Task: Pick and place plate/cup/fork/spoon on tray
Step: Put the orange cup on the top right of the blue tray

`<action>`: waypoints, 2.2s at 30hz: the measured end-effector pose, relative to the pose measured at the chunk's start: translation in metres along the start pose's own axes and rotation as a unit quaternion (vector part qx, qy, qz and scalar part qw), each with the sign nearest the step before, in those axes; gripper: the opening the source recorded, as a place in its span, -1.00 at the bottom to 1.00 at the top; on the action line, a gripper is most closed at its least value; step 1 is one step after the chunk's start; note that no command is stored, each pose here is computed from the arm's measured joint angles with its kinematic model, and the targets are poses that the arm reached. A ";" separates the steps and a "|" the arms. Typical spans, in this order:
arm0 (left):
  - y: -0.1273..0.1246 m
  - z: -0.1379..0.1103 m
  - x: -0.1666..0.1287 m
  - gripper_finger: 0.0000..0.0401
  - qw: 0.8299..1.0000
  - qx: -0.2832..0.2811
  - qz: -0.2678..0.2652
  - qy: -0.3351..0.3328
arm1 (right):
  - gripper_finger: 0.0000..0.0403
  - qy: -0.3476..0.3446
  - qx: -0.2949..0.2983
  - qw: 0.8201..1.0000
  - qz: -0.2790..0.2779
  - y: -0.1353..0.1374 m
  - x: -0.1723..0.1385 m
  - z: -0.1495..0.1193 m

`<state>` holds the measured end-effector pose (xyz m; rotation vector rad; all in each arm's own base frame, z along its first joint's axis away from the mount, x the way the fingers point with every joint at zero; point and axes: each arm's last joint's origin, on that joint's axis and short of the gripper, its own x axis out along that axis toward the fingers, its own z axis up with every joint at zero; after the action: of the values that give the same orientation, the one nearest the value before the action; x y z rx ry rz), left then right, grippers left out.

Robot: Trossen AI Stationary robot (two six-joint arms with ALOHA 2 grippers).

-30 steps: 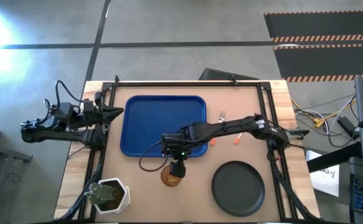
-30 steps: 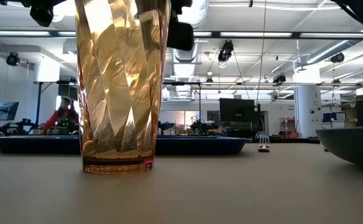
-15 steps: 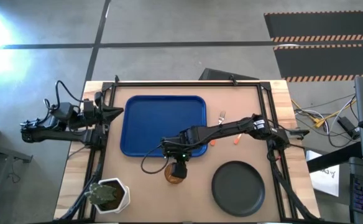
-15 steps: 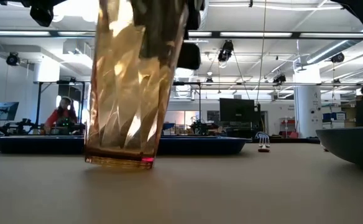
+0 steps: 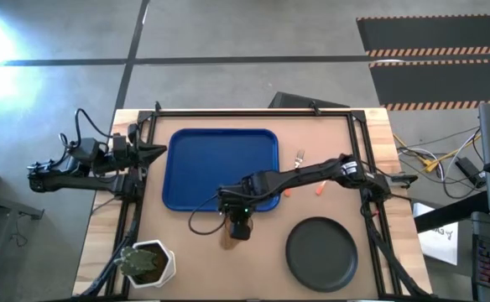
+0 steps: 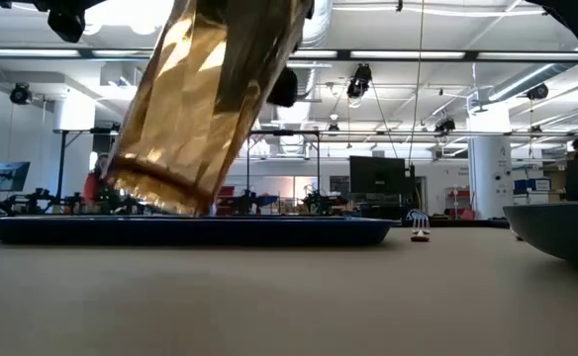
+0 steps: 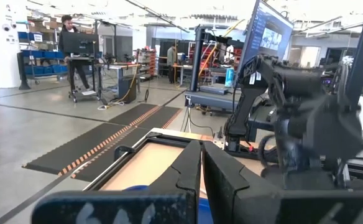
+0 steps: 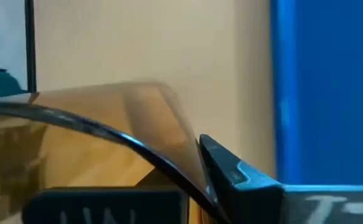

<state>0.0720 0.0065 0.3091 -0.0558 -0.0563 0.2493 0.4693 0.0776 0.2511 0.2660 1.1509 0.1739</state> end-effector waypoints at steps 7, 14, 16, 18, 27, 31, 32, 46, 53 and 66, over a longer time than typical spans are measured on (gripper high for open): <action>0.000 0.000 0.000 -1.00 1.000 0.000 0.000 0.000 | -0.95 -0.031 -0.048 0.990 -0.126 -0.012 -0.076 0.018; 0.000 -0.001 0.000 -1.00 1.000 0.001 0.000 0.002 | -0.96 -0.087 -0.016 0.977 -0.192 -0.077 -0.138 0.020; 0.000 -0.002 0.001 -1.00 1.000 0.002 0.000 0.002 | -0.96 -0.109 -0.012 0.974 -0.197 -0.100 -0.149 0.025; 0.000 -0.002 0.001 -1.00 1.000 0.001 0.001 0.003 | -0.96 -0.141 -0.010 0.972 -0.186 -0.122 -0.158 0.030; 0.000 -0.001 0.000 -1.00 1.000 0.000 0.001 0.000 | -0.96 -0.279 0.003 0.954 -0.112 -0.207 -0.174 0.049; 0.000 -0.001 -0.001 -1.00 1.000 0.000 0.000 -0.003 | -0.96 -0.273 0.022 0.957 -0.095 -0.233 -0.159 0.049; 0.001 -0.001 -0.002 -1.00 1.000 0.000 0.000 -0.003 | -0.96 -0.266 0.026 0.959 -0.096 -0.238 -0.154 0.049; 0.001 -0.002 -0.002 -1.00 1.000 0.000 0.000 -0.002 | -0.96 0.020 0.151 0.966 -0.210 -0.270 -0.158 -0.015; 0.001 -0.001 -0.002 -1.00 1.000 0.000 0.000 -0.003 | -0.96 0.023 0.169 0.959 -0.226 -0.276 -0.159 -0.018; 0.001 -0.002 -0.002 -1.00 1.000 0.000 0.001 -0.002 | -0.96 0.100 0.197 0.950 -0.219 -0.290 -0.127 -0.028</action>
<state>0.0705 0.0066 0.3073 -0.0554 -0.0613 0.2507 0.3924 -0.2305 0.2658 0.3417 1.4137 -0.4365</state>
